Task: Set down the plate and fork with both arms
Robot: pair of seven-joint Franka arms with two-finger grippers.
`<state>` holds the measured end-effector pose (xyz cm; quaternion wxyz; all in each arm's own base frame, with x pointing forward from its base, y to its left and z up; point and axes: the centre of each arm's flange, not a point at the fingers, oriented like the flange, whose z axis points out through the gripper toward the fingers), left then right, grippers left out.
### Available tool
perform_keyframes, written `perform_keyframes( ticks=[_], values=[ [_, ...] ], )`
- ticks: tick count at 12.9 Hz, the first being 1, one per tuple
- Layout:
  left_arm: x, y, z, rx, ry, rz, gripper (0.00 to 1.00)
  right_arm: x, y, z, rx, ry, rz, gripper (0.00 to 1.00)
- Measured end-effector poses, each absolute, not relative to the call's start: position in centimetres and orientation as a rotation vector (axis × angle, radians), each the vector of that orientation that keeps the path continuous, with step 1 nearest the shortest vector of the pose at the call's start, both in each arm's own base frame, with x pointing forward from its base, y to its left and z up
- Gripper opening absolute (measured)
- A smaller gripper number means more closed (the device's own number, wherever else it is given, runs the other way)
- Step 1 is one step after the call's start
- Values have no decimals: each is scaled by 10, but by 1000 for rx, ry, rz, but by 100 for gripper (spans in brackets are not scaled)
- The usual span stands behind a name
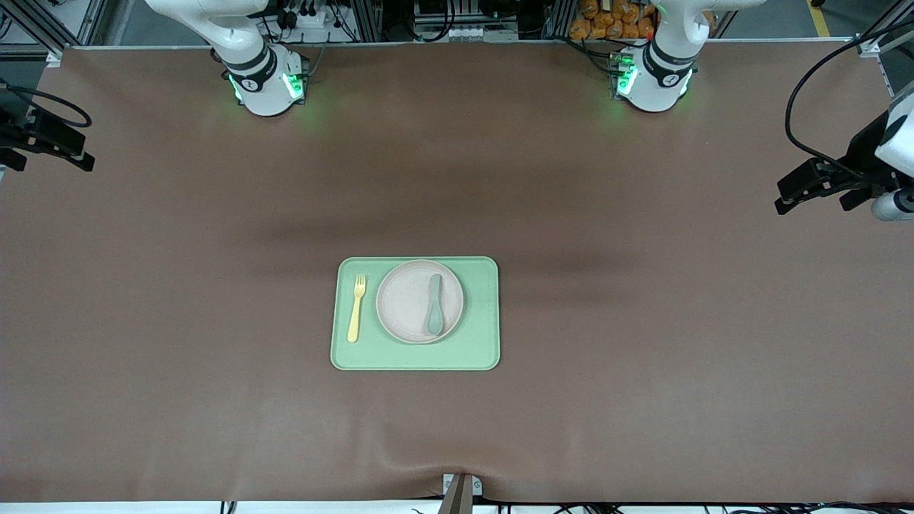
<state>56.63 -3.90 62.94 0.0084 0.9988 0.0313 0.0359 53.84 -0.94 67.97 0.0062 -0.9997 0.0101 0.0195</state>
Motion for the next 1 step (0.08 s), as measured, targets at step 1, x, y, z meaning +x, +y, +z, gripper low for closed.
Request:
perform_keyframes(
  ticks=[1],
  values=[
    [566, -39, 629, 3121, 98, 112, 100, 538, -9, 680, -3128, 31, 62, 100]
  ],
)
